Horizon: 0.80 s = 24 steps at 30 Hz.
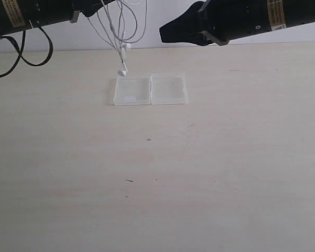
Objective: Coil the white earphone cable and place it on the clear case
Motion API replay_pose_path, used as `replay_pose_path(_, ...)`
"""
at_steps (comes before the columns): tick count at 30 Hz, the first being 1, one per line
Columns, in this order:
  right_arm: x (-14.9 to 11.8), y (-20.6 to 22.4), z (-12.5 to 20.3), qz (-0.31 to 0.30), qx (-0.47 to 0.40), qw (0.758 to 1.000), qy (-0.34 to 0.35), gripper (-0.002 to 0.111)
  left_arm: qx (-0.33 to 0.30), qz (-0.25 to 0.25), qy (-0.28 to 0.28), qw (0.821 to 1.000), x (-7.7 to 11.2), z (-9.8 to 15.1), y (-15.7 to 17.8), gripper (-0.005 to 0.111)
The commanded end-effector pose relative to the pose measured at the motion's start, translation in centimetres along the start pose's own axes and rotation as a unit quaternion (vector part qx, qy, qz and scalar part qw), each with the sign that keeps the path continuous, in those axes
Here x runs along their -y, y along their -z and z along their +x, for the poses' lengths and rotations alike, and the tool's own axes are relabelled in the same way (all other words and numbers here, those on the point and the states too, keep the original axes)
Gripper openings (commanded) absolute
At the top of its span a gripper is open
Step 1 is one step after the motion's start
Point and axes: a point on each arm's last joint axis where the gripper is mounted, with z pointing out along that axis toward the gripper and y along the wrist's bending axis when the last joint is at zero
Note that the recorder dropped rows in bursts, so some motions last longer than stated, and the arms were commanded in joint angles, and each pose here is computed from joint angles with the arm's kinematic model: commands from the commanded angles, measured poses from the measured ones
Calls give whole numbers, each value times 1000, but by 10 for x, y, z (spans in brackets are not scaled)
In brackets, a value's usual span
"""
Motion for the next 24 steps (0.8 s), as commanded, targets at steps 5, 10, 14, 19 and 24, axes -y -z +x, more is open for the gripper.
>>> replay_pose_path(5,5,0,18,18,-15,999,29,0,9,-8,-2,1000,-40,3,-26,0)
replay_pose_path(10,16,-1,32,74,-26,995,59,0,10,-9,-3,1000,-63,10,-42,0)
replay_pose_path(14,21,0,37,111,-22,992,60,0,3,-28,2,1000,-82,19,-51,0)
replay_pose_path(19,21,-1,47,109,-31,992,58,0,0,-33,2,999,-99,29,-60,0)
replay_pose_path(24,21,-1,47,106,-32,992,61,0,1,-33,2,999,-113,37,-68,0)
